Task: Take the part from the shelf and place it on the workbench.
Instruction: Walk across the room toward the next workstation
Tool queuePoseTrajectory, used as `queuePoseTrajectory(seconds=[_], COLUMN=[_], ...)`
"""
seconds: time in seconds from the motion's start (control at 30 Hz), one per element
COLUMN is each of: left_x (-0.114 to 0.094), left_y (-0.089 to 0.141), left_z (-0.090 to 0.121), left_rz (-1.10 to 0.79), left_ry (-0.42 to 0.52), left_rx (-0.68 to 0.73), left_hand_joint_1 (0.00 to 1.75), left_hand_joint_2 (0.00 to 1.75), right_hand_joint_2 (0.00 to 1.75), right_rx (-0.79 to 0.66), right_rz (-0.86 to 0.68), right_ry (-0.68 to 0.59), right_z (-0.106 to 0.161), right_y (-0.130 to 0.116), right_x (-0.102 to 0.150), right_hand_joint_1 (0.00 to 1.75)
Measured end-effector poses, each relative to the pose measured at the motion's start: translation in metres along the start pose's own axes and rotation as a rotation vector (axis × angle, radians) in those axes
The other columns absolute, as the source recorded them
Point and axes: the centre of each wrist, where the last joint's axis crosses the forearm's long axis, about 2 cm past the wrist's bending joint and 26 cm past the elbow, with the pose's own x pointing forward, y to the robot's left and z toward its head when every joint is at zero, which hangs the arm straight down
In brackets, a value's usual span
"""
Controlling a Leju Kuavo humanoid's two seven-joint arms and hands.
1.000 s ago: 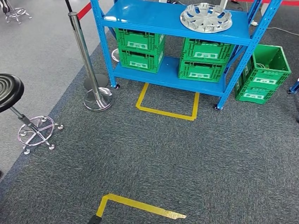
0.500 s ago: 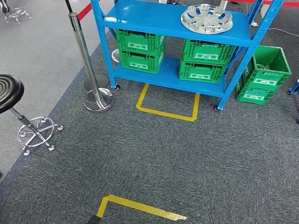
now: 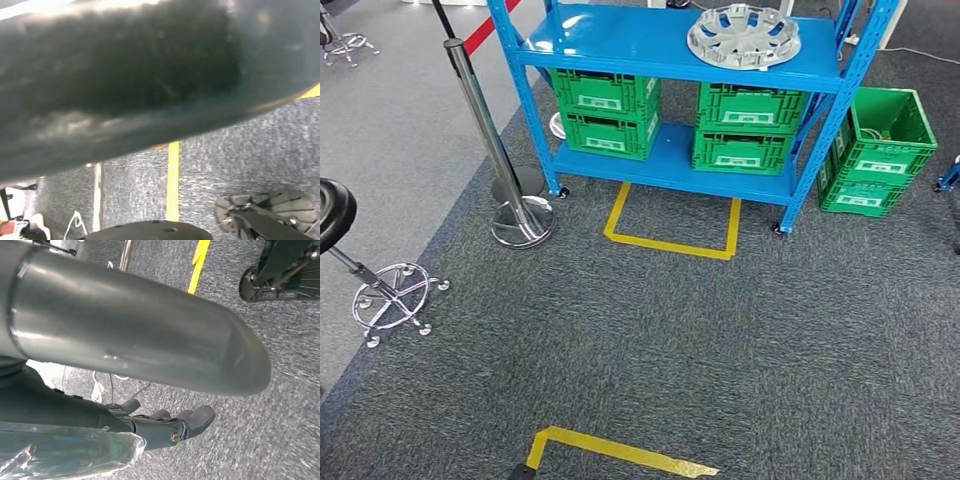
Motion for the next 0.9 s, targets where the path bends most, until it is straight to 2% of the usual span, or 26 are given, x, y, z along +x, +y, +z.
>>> queuePoseTrajectory(seconds=[0.9], left_x=[0.0010], left_y=[0.0005], left_z=[-0.0001], left_rz=[-0.003], left_ry=[0.003], left_rx=[0.013], left_hand_joint_1=[0.00], left_hand_joint_2=[0.00], right_hand_joint_2=[0.00], right_rx=[-0.001], right_rz=[0.000], right_ry=[-0.004], right_z=[-0.0002], right_y=[-0.0008], right_x=[0.0010], right_hand_joint_1=[0.00])
